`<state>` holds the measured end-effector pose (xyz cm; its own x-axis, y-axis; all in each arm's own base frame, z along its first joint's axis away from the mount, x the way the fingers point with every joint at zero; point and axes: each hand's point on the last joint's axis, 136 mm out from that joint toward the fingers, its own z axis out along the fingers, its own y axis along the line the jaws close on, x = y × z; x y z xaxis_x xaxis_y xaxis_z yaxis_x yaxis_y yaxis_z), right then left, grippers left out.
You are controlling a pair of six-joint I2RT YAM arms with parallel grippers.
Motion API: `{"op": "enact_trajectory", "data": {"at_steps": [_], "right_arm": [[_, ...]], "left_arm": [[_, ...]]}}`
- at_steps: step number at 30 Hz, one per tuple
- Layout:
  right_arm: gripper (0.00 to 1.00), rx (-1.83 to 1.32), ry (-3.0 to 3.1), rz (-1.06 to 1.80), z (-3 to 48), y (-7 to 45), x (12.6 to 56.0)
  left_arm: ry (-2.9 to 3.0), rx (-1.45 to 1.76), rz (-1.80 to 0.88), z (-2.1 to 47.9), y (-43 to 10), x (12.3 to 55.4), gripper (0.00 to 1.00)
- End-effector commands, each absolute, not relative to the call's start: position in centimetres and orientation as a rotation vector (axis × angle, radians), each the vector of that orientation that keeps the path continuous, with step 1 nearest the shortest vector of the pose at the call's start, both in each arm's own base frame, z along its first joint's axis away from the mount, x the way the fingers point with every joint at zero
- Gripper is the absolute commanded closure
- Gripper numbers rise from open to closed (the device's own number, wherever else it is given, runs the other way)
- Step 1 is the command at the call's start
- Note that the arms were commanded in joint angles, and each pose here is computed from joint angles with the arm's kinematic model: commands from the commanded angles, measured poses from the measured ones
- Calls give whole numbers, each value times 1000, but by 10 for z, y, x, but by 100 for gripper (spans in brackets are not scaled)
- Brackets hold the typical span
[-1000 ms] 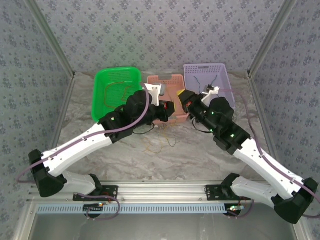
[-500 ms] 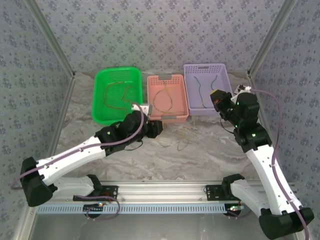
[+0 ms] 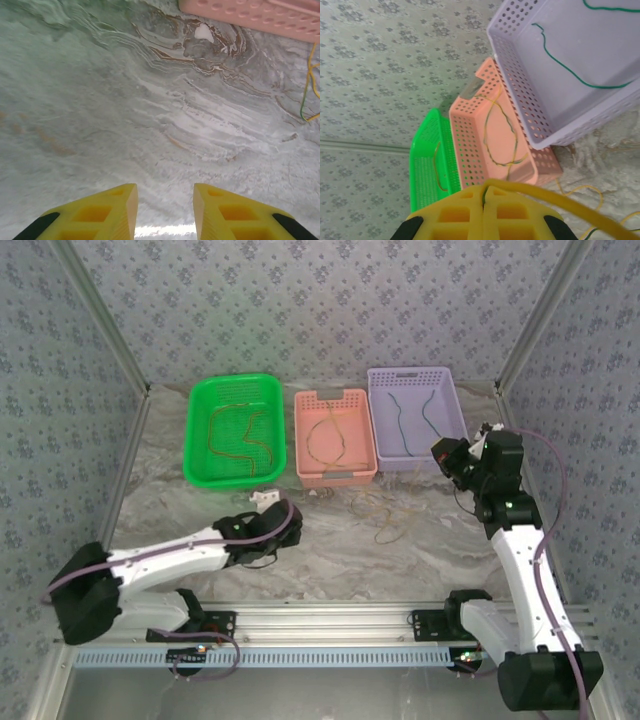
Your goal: Untangle the cables
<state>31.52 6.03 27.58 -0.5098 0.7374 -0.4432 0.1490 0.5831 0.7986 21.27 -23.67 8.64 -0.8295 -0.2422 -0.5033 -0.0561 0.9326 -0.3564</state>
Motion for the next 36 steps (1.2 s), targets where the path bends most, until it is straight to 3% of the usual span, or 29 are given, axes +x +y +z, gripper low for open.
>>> {"op": "enact_trajectory", "data": {"at_steps": [1,4,11,16,24,28,36], "right_arm": [[100,643,2062,849,259,57,310],[100,619,2132,788,236,54,311],[100,642,2226,753,182,53,301],[100,636,2221,752,180,53,295],[100,631,2206,765,186,54,292],[100,619,2191,757,194,53,290],[100,593,2145,719,212,46,282]], "left_arm": [[2431,-264,-610,109,-289,236,68],[2430,-227,-637,106,-322,248,66],[2455,-42,-676,87,-395,276,49],[2531,-8,-671,57,-408,291,49],[2563,-22,-619,33,-407,297,73],[2480,-59,-643,46,-399,297,100],[2187,-207,-767,151,-332,271,100]]}}
